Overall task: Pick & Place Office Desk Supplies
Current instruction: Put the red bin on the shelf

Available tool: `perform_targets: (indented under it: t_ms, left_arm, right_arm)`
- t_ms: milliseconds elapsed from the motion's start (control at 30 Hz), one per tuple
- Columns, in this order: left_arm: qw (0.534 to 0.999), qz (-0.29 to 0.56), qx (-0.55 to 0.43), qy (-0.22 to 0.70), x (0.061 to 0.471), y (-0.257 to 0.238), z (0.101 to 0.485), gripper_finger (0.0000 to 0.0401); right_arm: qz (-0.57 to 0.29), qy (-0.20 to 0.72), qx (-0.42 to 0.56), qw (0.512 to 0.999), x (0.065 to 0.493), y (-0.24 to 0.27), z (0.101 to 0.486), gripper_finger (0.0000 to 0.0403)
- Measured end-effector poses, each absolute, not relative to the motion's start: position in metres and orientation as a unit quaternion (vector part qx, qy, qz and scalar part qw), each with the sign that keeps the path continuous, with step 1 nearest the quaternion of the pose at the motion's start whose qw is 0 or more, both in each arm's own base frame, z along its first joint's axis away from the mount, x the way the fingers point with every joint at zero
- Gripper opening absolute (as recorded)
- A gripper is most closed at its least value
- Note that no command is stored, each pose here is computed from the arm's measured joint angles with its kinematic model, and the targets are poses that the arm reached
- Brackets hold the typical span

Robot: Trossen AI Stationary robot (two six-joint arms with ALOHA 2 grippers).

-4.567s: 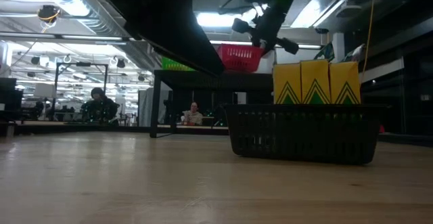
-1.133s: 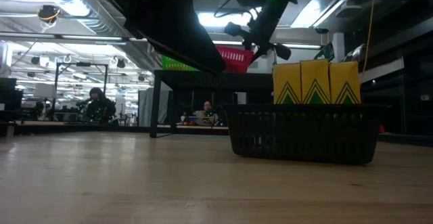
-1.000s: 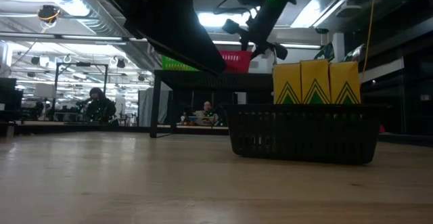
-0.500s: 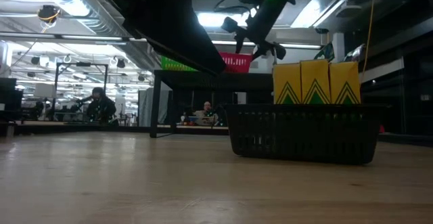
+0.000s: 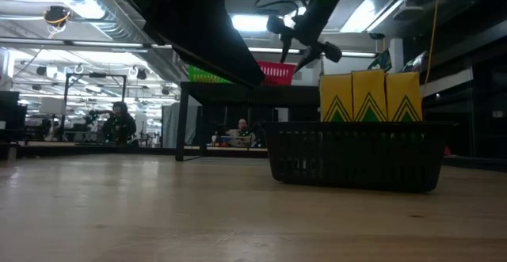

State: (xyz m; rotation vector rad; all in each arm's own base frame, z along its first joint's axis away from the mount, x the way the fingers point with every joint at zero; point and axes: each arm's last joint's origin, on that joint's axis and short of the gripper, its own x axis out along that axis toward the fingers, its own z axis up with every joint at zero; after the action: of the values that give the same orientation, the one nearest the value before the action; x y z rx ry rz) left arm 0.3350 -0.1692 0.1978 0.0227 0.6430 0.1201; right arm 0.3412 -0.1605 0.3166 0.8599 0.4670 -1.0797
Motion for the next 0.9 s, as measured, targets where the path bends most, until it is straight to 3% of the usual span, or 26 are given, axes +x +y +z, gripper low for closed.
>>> perform_targets:
  t_ms: [200, 467, 633, 900]
  left_arm:
    - [0.947, 0.059, 0.01, 0.314, 0.335, -0.169, 0.198, 0.0175]
    - [0.947, 0.062, 0.002, 0.314, 0.335, -0.169, 0.198, 0.0175]
    - [0.947, 0.064, -0.002, 0.313, 0.335, -0.169, 0.198, 0.0175]
    - [0.948, 0.062, -0.009, 0.313, 0.333, -0.173, 0.198, 0.0175]
  right_arm:
    - [-0.488, 0.196, 0.385, 0.758, 0.334, -0.158, 0.33, 0.0132]
    - [-0.499, 0.238, 0.347, 0.758, 0.32, -0.157, 0.335, 0.0009]
    - [-0.52, 0.303, 0.327, 0.728, 0.314, -0.163, 0.319, 0.0006]
    - [-0.501, 0.342, 0.326, 0.724, 0.323, -0.17, 0.301, 0.0003]
